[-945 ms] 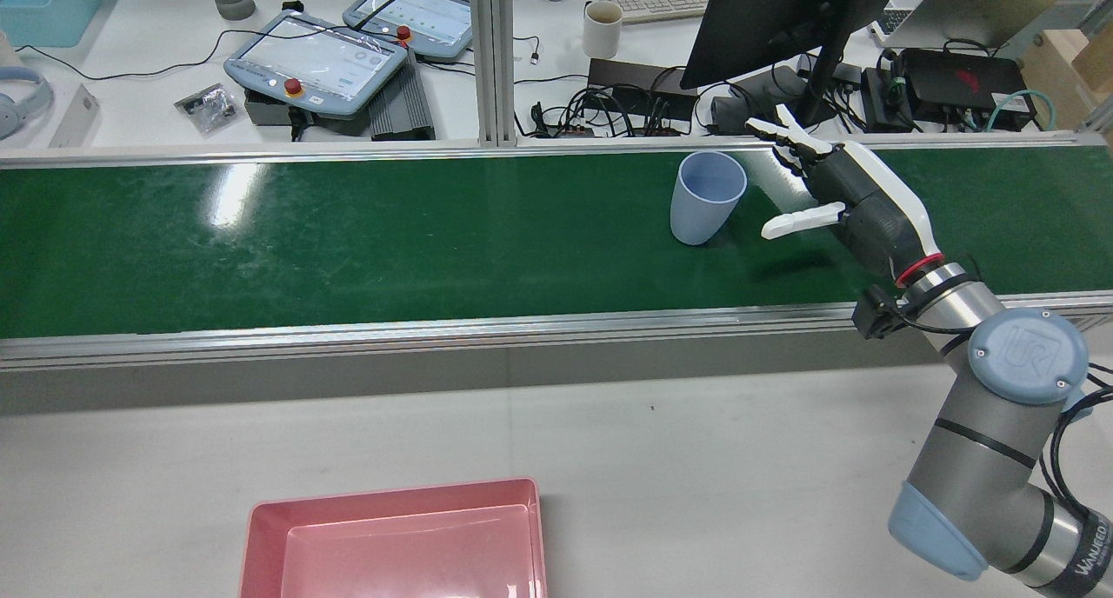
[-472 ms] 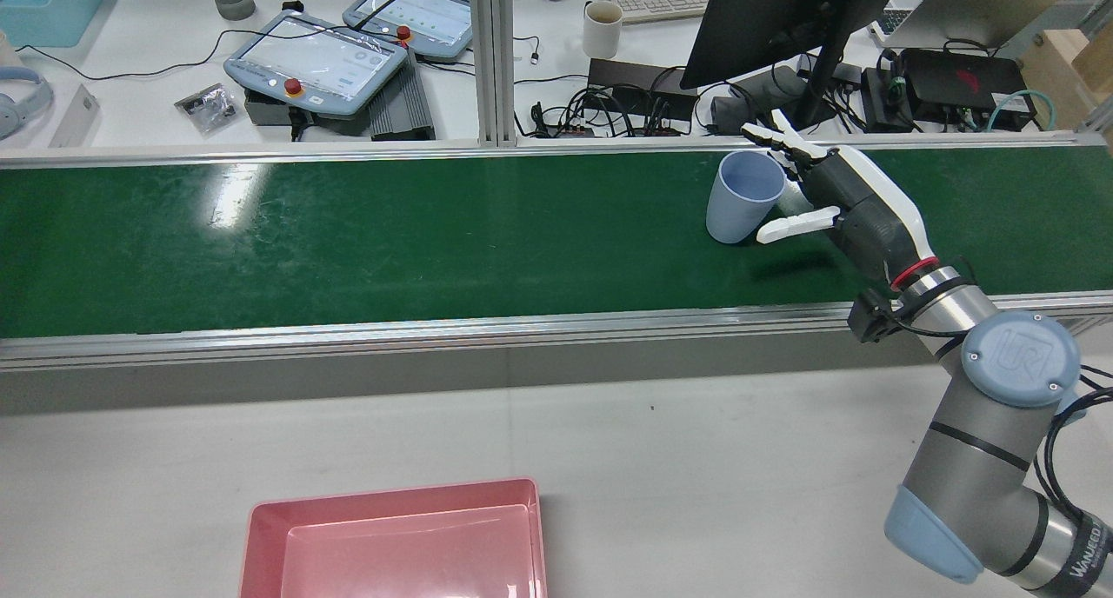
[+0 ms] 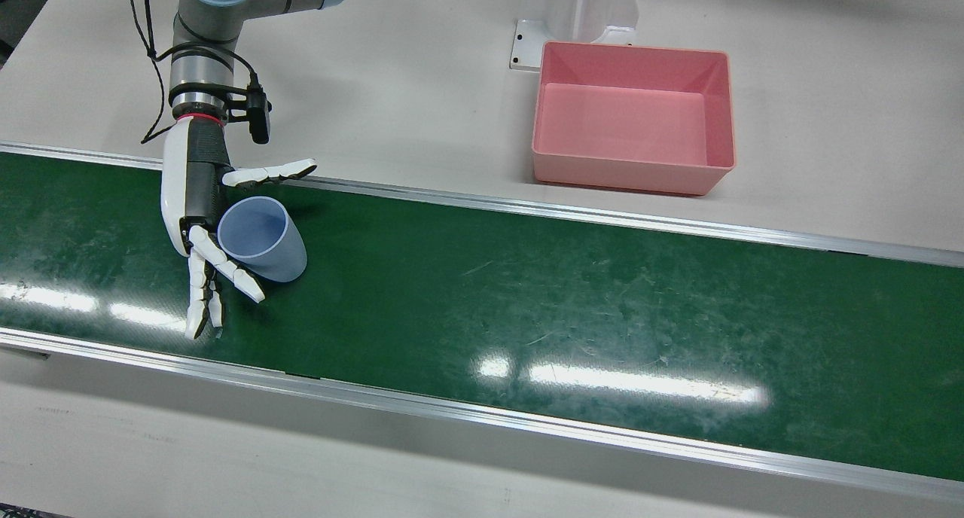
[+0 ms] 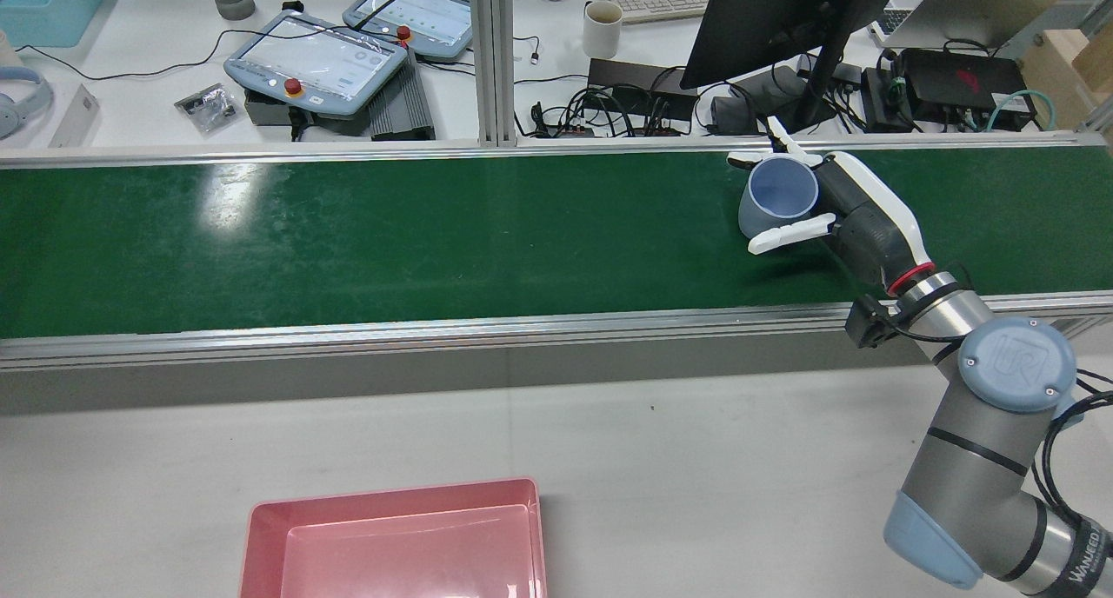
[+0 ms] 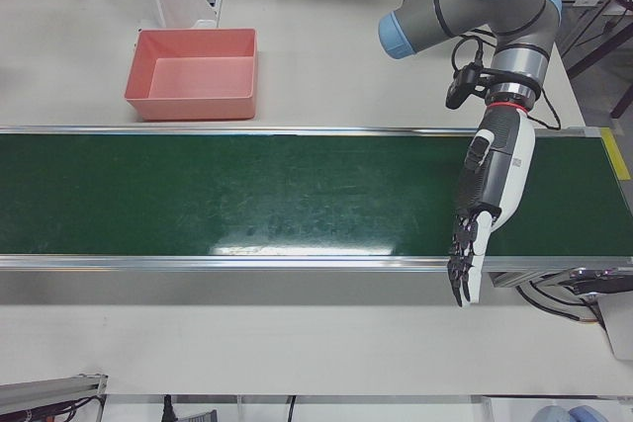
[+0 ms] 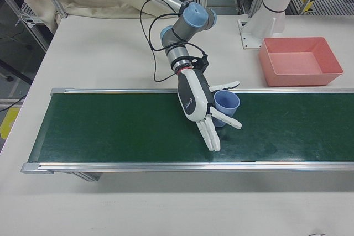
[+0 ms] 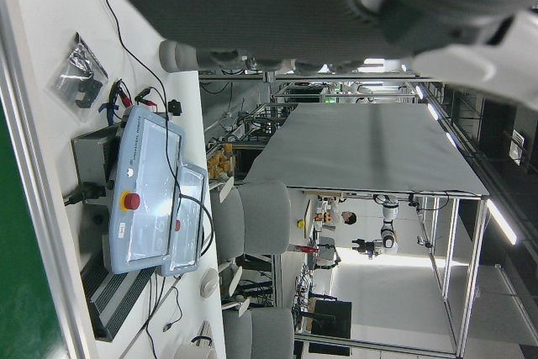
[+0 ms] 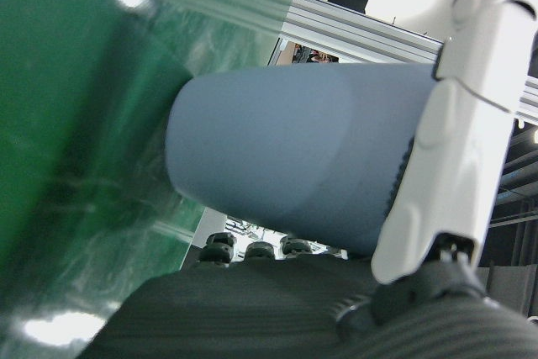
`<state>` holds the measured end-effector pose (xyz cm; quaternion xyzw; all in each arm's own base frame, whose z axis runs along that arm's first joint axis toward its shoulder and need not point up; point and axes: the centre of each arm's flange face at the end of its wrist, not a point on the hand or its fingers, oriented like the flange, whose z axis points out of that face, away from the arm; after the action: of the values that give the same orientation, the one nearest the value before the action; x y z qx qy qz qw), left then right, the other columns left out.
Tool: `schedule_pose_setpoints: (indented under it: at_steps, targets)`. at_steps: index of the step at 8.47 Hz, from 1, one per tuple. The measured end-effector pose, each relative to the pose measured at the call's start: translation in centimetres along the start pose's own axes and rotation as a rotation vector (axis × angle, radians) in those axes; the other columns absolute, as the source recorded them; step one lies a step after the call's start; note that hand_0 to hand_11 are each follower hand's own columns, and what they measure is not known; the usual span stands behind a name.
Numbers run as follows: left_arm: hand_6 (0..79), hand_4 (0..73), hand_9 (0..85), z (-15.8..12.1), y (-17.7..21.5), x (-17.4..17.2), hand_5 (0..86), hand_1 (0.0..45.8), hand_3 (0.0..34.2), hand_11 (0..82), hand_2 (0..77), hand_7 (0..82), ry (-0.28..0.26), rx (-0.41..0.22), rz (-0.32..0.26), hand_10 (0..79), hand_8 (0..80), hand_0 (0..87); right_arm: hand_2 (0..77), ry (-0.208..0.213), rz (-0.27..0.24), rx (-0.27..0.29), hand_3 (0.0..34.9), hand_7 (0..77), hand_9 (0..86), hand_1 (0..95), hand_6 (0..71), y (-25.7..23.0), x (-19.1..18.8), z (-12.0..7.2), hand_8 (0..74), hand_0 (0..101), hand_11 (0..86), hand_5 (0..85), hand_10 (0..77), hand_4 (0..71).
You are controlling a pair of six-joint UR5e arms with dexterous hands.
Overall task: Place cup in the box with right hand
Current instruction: 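Close the right hand fingers around the light blue cup, then lift the cup off the belt and carry it toward the pink tray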
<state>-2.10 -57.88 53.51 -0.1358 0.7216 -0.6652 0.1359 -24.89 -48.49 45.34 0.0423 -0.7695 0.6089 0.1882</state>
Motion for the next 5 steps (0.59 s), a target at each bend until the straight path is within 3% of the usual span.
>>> schedule_pose_setpoints:
  at_steps: [1,3,4,5]
  targets:
    - [0.0,0.0,0.0,0.00,0.00,0.00,0.0,0.5,0.0,0.0,0.5,0.0,0.000,0.000,0.000,0.0,0.0,0.0,0.5,-0.005,0.001,0.001,0.0,12.0,1.1,14.7,3.8,-0.03,-0.07,0.01,0.5,56,8.2,4.4,3.8,25.6]
    - [0.0,0.0,0.0,0.00,0.00,0.00,0.0,0.5,0.0,0.0,0.5,0.0,0.000,0.000,0.000,0.0,0.0,0.0,0.5,-0.014,0.002,0.006,0.0,12.5,1.1,17.5,5.4,-0.16,-0.20,-0.02,0.5,56,12.0,5.5,7.1,26.2]
    - [0.0,0.0,0.0,0.00,-0.03,0.00,0.0,0.5,0.0,0.0,0.5,0.0,0.000,0.001,0.000,0.0,0.0,0.0,0.5,-0.022,0.001,0.010,0.0,24.5,0.5,18.5,10.4,-0.27,-0.41,-0.02,10.4,52,21.8,7.1,14.7,26.7]
    - [0.0,0.0,0.0,0.00,-0.03,0.00,0.0,0.5,0.0,0.0,0.5,0.0,0.000,0.001,0.000,0.0,0.0,0.0,3.3,-0.033,0.004,0.016,0.0,38.2,11.4,18.5,14.2,-0.38,-0.71,-0.04,19.1,51,30.5,8.7,19.1,27.3]
